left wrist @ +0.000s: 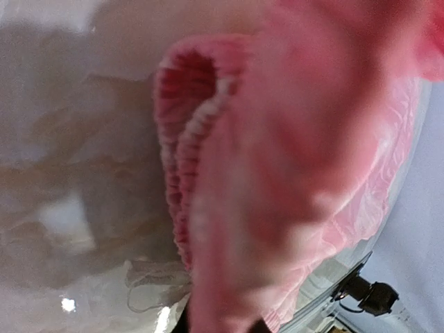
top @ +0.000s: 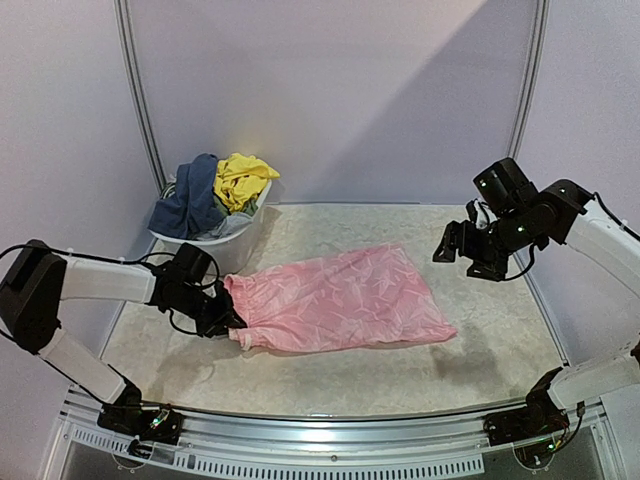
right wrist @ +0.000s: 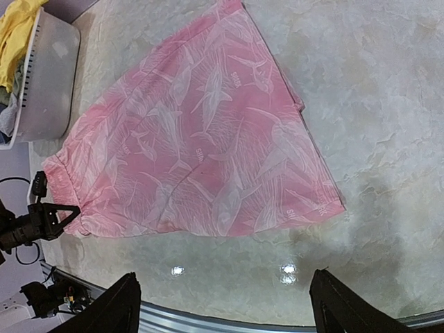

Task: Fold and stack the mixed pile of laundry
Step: Pick up the rectangle-folded shorts from the center of the board, then fold the rectangle-folded shorts at the center of the board.

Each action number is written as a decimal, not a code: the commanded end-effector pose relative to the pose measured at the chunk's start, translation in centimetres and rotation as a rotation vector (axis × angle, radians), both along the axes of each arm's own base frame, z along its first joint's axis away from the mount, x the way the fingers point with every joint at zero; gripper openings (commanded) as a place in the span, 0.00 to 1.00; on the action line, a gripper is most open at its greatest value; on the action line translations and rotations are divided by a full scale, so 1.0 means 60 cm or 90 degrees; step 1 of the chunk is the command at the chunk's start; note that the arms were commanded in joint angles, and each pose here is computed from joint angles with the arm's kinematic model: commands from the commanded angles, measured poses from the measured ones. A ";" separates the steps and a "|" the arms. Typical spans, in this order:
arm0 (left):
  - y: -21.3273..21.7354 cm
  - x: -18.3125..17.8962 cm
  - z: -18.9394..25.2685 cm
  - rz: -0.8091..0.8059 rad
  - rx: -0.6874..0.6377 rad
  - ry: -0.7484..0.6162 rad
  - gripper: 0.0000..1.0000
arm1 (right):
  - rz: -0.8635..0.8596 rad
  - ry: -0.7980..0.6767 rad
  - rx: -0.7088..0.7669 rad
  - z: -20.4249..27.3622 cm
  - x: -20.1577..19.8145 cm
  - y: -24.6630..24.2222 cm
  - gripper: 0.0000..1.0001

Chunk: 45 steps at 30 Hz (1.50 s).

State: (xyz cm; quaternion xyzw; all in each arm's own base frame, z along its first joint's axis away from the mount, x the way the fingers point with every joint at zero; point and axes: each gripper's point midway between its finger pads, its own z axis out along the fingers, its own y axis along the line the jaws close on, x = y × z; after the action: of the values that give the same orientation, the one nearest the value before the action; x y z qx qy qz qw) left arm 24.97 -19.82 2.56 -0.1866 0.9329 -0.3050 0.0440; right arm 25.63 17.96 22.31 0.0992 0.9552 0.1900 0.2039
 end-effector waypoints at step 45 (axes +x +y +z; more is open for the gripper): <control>-0.055 0.012 0.285 -0.204 0.149 -0.039 0.00 | 0.398 0.119 0.167 -0.252 -0.027 0.572 0.08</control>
State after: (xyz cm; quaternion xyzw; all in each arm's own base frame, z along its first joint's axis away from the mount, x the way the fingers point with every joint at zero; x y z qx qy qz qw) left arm 25.94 -21.46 19.14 -0.0436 0.9771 -0.2027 0.0484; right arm 24.40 50.45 7.05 -0.1469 0.9356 0.3186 0.0384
